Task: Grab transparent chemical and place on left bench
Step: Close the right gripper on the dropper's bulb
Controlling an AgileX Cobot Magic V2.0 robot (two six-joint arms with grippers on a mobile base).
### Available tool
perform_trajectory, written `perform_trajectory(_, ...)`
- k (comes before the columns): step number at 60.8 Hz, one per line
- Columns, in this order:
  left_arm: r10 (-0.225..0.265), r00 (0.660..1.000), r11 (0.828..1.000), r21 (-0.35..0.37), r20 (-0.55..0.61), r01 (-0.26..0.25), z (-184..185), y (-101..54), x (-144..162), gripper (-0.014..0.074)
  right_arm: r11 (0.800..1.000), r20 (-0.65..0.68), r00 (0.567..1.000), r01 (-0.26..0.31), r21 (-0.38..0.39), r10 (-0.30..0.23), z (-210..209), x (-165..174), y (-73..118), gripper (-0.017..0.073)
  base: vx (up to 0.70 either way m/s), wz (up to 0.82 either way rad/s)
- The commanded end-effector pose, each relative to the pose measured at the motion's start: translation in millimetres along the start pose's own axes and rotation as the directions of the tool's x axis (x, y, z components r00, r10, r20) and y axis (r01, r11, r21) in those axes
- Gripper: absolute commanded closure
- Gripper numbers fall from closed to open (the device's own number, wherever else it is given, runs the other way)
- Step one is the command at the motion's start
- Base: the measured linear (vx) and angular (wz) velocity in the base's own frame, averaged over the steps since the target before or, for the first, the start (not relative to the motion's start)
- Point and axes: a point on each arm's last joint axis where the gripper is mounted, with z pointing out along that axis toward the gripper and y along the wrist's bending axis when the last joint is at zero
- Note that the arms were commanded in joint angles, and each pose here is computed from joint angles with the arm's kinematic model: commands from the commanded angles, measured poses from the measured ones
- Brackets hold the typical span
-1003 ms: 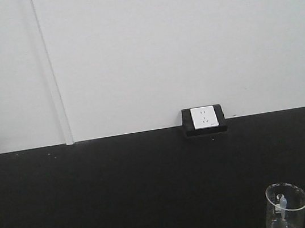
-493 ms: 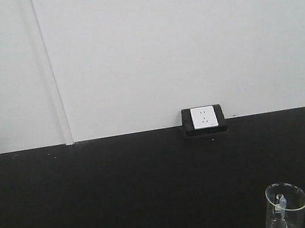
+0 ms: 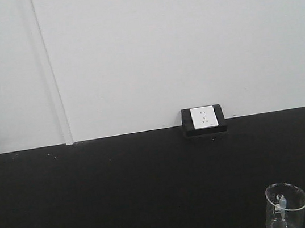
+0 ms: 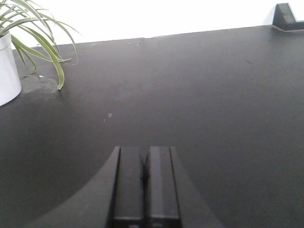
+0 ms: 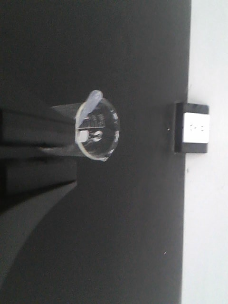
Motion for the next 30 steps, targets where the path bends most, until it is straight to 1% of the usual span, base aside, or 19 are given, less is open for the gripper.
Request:
perform_trajectory(1,-0.009,0.997,1.000,-0.002,0.081,0.009,-1.3,0.1,-2.8,0.0597,1.000,0.188,0.982,0.001,-0.027,0.004,12.3,-22.7,1.1,0.0202,0.00,0.00)
perform_trajectory(4,-0.009,0.997,1.000,-0.002,0.081,0.009,-1.3,0.1,-2.8,0.0597,0.999,0.187,0.982,-0.012,-0.040,0.019,19.2,-20.3,2.2,0.0141,0.00,0.00)
perform_trajectory(6,-0.009,0.997,1.000,-0.002,0.081,0.009,-1.3,0.1,-2.8,0.0597,0.999,0.180,0.984,-0.008,-0.049,0.017,23.1,-18.1,3.2,0.0111,0.00,0.00)
perform_trajectory(10,-0.009,0.997,1.000,-0.002,0.081,0.009,-1.3,0.1,-2.8,0.0597,0.997,0.163,0.986,0.029,-0.070,-0.017,31.2,-13.0,5.5,0.0066,0.00,0.00)
perform_trajectory(13,-0.009,0.997,1.000,-0.002,0.081,0.009,-1.3,0.1,-2.8,0.0597,0.992,0.163,0.985,0.076,-0.098,-0.060,35.9,-10.2,8.6,0.0053,0.00,0.00)
perform_trajectory(14,-0.009,0.997,1.000,-0.002,0.081,0.009,-1.3,0.1,-2.8,0.0597,0.987,0.167,0.982,0.109,-0.114,-0.089,37.3,-9.3,10.5,0.0053,0.00,0.00)
perform_trajectory(15,-0.009,0.997,1.000,-0.002,0.081,0.009,-1.3,0.1,-2.8,0.0597,0.981,0.175,0.978,0.142,-0.135,-0.118,39.2,-8.2,12.9,0.0053,0.00,0.00)
perform_trajectory(17,-0.009,0.997,1.000,-0.002,0.081,0.009,-1.3,0.1,-2.8,0.0597,0.969,0.188,0.970,0.183,-0.164,-0.152,41.7,-6.7,16.2,0.0053,0.00,0.00)
perform_trajectory(22,-0.009,0.997,1.000,-0.002,0.081,0.009,-1.3,0.1,-2.8,0.0597,0.937,0.219,0.953,0.260,-0.233,-0.210,48.0,-1.8,23.8,0.0055,0.00,0.00)
perform_trajectory(24,-0.009,0.997,1.000,-0.002,0.081,0.009,-1.3,0.1,-2.8,0.0597,0.932,0.219,0.952,0.266,-0.247,-0.214,50.6,0.5,25.2,0.0057,0.00,0.00)
perform_trajectory(30,-0.009,0.997,1.000,-0.002,0.081,0.009,-1.3,0.1,-2.8,0.0597,0.936,0.207,0.960,0.238,-0.260,-0.187,60.2,7.6,25.2,0.0057,0.00,0.00)
